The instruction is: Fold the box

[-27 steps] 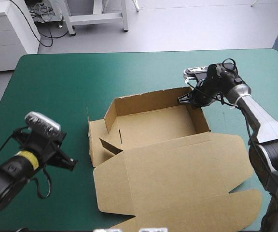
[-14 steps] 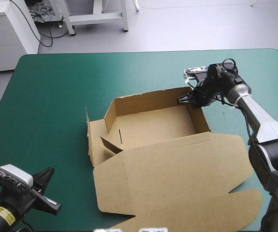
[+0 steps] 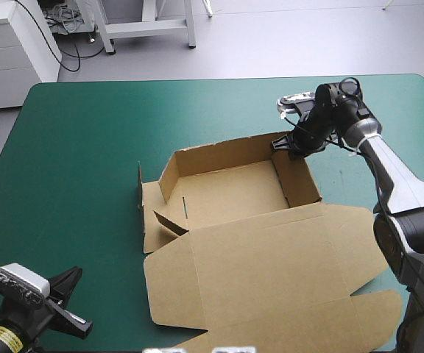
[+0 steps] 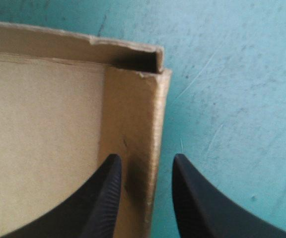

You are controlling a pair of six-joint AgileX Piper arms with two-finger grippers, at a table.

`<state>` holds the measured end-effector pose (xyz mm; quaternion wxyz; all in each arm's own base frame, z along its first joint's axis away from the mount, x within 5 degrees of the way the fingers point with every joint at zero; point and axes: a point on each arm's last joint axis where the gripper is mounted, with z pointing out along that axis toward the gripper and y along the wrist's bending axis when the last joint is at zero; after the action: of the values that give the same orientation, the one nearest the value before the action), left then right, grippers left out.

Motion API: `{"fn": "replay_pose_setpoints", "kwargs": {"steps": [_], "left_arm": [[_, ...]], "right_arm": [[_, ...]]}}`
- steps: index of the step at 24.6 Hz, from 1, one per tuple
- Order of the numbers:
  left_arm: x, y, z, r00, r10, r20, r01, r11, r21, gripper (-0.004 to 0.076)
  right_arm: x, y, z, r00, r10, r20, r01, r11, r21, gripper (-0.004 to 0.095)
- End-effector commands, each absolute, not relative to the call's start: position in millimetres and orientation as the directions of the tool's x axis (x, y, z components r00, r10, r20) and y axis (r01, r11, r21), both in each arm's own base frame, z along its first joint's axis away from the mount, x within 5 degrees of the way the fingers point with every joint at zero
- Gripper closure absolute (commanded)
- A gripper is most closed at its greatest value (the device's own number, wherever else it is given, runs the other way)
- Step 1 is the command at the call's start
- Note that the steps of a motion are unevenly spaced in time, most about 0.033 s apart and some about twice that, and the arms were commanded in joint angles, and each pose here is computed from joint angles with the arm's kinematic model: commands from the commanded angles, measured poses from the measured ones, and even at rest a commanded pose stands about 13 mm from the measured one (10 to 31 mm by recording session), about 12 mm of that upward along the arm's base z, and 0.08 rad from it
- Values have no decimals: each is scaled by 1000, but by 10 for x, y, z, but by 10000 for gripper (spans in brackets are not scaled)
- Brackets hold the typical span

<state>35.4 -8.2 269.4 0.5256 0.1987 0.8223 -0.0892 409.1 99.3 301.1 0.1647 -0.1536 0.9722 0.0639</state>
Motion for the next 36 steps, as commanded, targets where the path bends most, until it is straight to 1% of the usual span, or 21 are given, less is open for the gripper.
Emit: {"fn": "replay_pose_setpoints", "kwargs": {"steps": [1, 4, 12, 15, 19, 21, 23, 24, 27, 28, 29, 31, 32, 33, 34, 35, 36], "left_arm": [[374, -101, 2824, -301, 200, -932, 425, 904, 57, 732], [374, -101, 2824, -301, 200, -932, 425, 904, 57, 732], [374, -101, 2824, -301, 200, -932, 425, 904, 57, 732], [374, -101, 2824, -301, 200, -932, 425, 904, 57, 732], [374, -101, 2824, -301, 200, -932, 425, 904, 57, 732], [374, -101, 2824, -301, 200, -932, 425, 904, 57, 732], [374, -101, 2824, -301, 200, -932, 425, 904, 57, 732], [374, -101, 2824, -301, 200, -932, 425, 904, 57, 732], [374, -101, 2824, -301, 200, -932, 425, 904, 57, 732], [374, -101, 2824, -301, 200, -932, 425, 904, 57, 732], [374, -101, 2824, -301, 200, -932, 425, 904, 57, 732], [374, -101, 2824, -301, 200, -932, 425, 904, 57, 732], [374, -101, 2824, -301, 200, -932, 425, 904, 57, 732], [374, -101, 2824, -301, 200, -932, 425, 904, 57, 732], [374, -101, 2824, -301, 200, -932, 425, 904, 57, 732], [374, -101, 2824, -301, 200, -932, 425, 904, 57, 732], [374, -101, 2824, -301, 200, -932, 425, 904, 57, 732]], "right_arm": [[3982, 941, 3590, -842, -278, -462, -336, 941, 47, 452], [3917, 928, 3817, -814, -260, -519, -329, 943, 44, 441], [3557, 833, 4324, -738, -251, -626, -327, 945, 7, 442], [3451, 801, 4449, -719, -241, -652, -317, 948, 0, 442], [3426, 788, 4474, -717, -236, -656, -309, 951, -5, 442], [3465, 794, 4369, -742, -230, -629, -299, 954, 4, 442], [3502, 802, 4126, -792, -237, -562, -295, 955, 14, 442], [3516, 805, 3931, -827, -244, -506, -294, 955, 20, 441], [3545, 825, 3661, -869, -247, -429, -293, 955, 44, 442], [3565, 847, 3503, -891, -245, -383, -292, 954, 69, 442], [3594, 875, 3379, -904, -239, -355, -289, 952, 96, 443], [3665, 931, 3176, -919, -226, -322, -284, 948, 146, 444], [3698, 943, 3100, -927, -227, -300, -282, 947, 153, 455], [3714, 948, 3032, -935, -232, -269, -280, 947, 156, 485], [3727, 951, 2968, -942, -236, -238, -278, 948, 158, 535], [3743, 953, 2928, -945, -235, -226, -274, 949, 158, 598], [3751, 951, 2920, -946, -231, -227, -270, 950, 155, 720]]}}
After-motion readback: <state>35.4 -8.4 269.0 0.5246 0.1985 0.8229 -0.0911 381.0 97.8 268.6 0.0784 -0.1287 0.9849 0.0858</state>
